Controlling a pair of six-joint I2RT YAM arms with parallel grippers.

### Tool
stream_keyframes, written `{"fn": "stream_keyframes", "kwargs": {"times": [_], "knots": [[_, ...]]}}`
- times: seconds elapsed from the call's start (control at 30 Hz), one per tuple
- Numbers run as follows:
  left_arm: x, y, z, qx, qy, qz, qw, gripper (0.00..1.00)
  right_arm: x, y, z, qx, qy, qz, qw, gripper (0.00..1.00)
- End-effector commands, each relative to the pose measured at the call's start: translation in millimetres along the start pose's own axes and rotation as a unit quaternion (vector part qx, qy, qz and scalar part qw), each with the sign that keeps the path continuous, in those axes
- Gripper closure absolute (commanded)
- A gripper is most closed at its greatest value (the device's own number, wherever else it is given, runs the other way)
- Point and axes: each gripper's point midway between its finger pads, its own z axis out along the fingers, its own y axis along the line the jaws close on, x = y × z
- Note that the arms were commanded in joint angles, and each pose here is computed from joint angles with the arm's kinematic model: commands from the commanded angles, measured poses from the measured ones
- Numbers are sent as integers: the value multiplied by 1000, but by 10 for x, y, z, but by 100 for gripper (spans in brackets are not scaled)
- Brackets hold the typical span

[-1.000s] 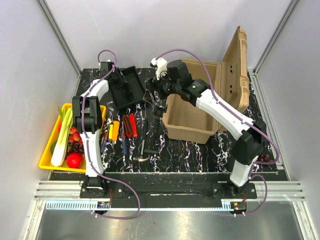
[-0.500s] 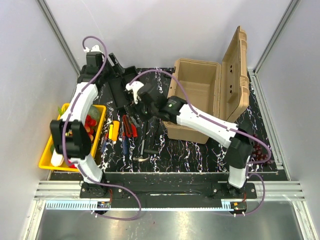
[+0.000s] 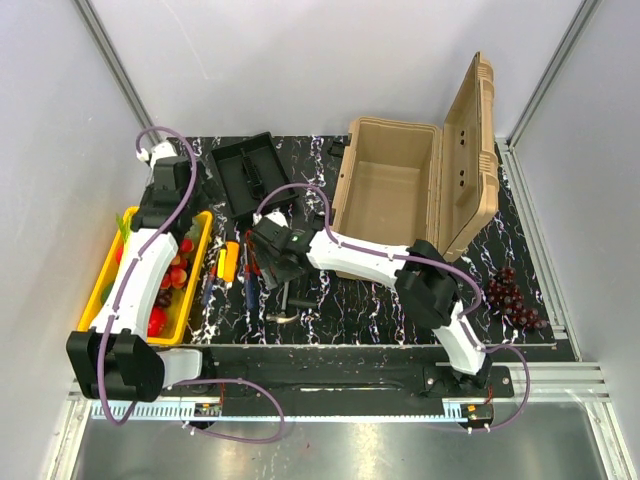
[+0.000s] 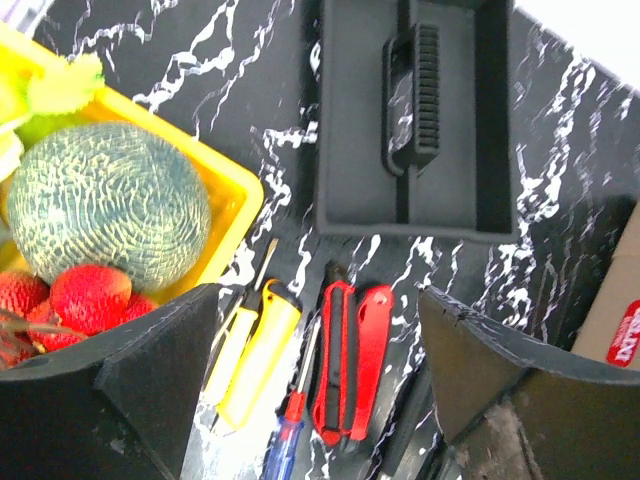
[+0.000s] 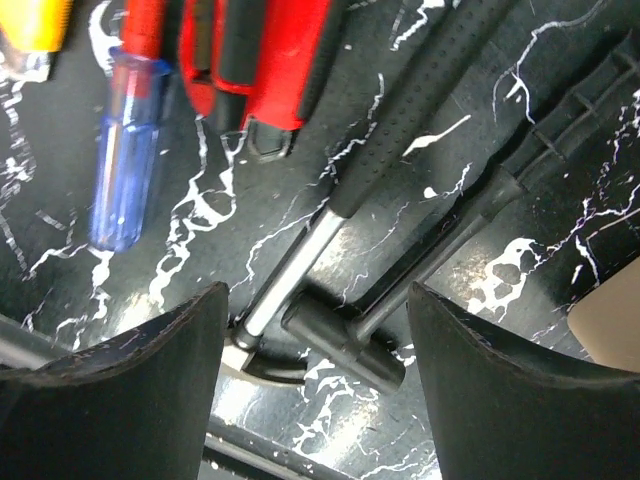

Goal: Pack the tool kit

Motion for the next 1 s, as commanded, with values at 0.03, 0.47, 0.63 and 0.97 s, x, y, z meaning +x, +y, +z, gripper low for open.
{"fn": "stream_keyframes", "kwargs": {"times": [0.03, 0.47, 0.63, 0.97], "knots": [[62, 109, -89, -4, -19, -2, 1000, 16, -98, -219, 190, 46, -9, 93, 995, 27], [370, 197, -78, 4, -7, -2, 1000, 14, -180, -375, 758, 92, -29, 87, 991, 47], [395, 240, -50, -5, -6, 5, 1000, 14, -139, -386, 866, 94, -18, 86, 992, 61], [455, 234, 27, -8, 9, 9, 1000, 13, -444, -407, 446, 84, -71, 81, 991, 100]]}}
